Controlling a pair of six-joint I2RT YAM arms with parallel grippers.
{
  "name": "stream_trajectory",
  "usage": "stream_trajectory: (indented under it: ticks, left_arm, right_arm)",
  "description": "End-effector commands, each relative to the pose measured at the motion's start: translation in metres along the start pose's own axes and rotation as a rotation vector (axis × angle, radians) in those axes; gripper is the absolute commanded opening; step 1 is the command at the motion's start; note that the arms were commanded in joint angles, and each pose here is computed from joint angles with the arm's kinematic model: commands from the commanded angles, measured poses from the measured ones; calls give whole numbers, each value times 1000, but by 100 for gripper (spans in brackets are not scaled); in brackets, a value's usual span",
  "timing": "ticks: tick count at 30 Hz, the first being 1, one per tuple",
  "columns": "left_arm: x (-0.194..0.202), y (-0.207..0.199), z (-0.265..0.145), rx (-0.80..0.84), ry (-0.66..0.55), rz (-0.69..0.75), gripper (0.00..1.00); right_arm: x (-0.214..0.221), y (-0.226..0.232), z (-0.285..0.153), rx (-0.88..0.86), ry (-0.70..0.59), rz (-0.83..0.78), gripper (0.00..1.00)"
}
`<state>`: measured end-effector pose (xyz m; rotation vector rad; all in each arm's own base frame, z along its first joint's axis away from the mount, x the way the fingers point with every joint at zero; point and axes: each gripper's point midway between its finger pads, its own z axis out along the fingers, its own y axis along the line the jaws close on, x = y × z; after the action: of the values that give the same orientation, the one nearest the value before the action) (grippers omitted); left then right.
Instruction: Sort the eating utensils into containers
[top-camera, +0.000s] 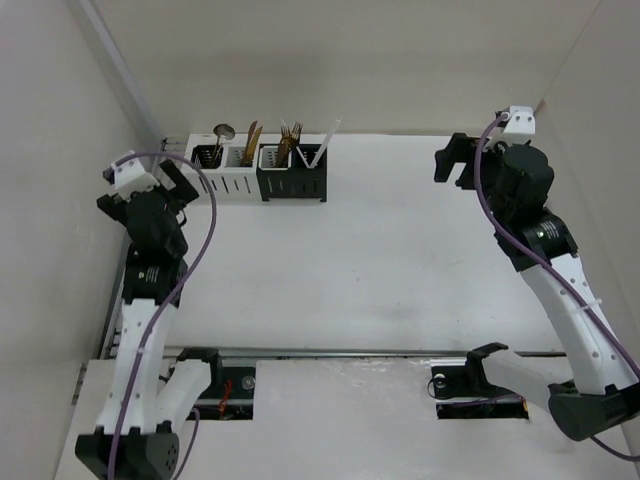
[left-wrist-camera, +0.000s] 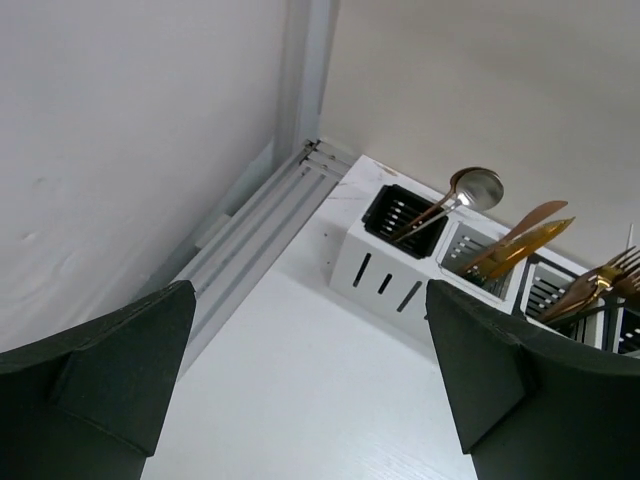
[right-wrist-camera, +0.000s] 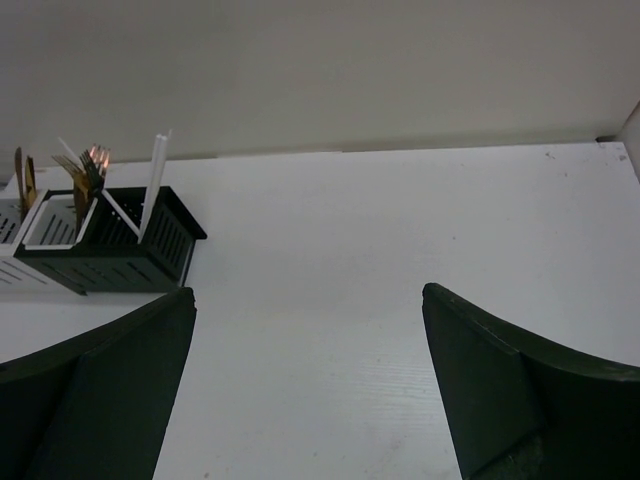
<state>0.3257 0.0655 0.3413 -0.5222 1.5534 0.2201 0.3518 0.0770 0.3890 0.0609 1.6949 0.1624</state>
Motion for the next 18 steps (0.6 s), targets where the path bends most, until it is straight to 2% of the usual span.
stream_trajectory:
  ticks: [1, 3, 7, 9, 18]
  left_arm:
    - [-2, 18, -28, -31, -51, -36, 100]
    - [-11, 22, -53, 18, -119, -82, 100]
    - [-3, 23, -67, 67, -129, -105, 100]
    - [4, 27, -69, 53, -103, -119, 100]
    - [4, 50, -74, -58, -123, -156, 100]
  right_arm:
    - [-15, 9, -16, -44, -61, 43, 99]
    - [-9, 14, -20, -61, -53, 51, 99]
    - [-5, 14, -29, -68, -38, 47, 99]
    - [-6, 17, -36, -88, -47, 49, 99]
    - [4, 23, -42, -127, -31, 54, 99]
